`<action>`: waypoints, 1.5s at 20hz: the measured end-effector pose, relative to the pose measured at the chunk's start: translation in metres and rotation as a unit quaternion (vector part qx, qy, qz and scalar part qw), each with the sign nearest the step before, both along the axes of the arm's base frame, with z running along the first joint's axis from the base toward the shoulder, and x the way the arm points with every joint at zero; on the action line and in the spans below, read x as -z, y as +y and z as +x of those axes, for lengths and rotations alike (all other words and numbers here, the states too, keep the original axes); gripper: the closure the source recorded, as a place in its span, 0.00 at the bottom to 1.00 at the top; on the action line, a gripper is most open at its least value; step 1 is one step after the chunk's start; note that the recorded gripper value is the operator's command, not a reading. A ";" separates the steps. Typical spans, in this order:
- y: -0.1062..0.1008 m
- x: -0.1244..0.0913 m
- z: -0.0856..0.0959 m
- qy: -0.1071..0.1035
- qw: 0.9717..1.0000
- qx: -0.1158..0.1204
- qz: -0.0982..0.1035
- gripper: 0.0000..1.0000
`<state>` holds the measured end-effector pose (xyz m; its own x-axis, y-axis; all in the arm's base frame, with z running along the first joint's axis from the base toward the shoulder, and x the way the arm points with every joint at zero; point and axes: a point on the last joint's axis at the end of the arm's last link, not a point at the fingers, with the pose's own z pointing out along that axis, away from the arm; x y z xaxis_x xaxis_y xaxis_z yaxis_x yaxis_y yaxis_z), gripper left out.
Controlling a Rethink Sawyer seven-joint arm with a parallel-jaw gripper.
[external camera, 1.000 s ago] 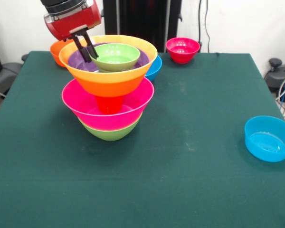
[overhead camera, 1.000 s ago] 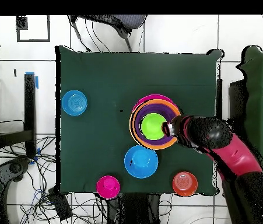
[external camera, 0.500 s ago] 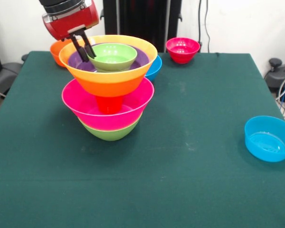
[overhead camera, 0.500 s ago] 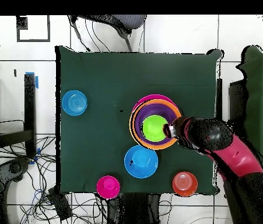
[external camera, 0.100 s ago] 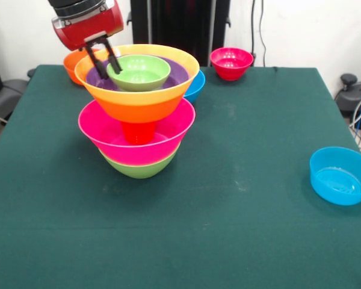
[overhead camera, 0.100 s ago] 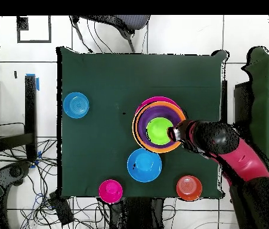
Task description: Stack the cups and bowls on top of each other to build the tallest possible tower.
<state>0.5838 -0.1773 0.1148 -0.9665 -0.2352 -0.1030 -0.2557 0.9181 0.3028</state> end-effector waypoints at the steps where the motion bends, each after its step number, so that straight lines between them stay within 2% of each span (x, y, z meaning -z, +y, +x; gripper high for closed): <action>1: 0.000 0.000 0.000 0.000 1.000 0.000 0.000 0.00; 20: -0.002 -0.002 0.000 -0.002 1.000 0.001 -0.001 0.00; 25: -0.005 -0.012 0.003 -0.009 1.000 0.001 -0.009 0.00; 30: -0.009 -0.036 0.006 -0.017 1.000 -0.003 -0.021 0.00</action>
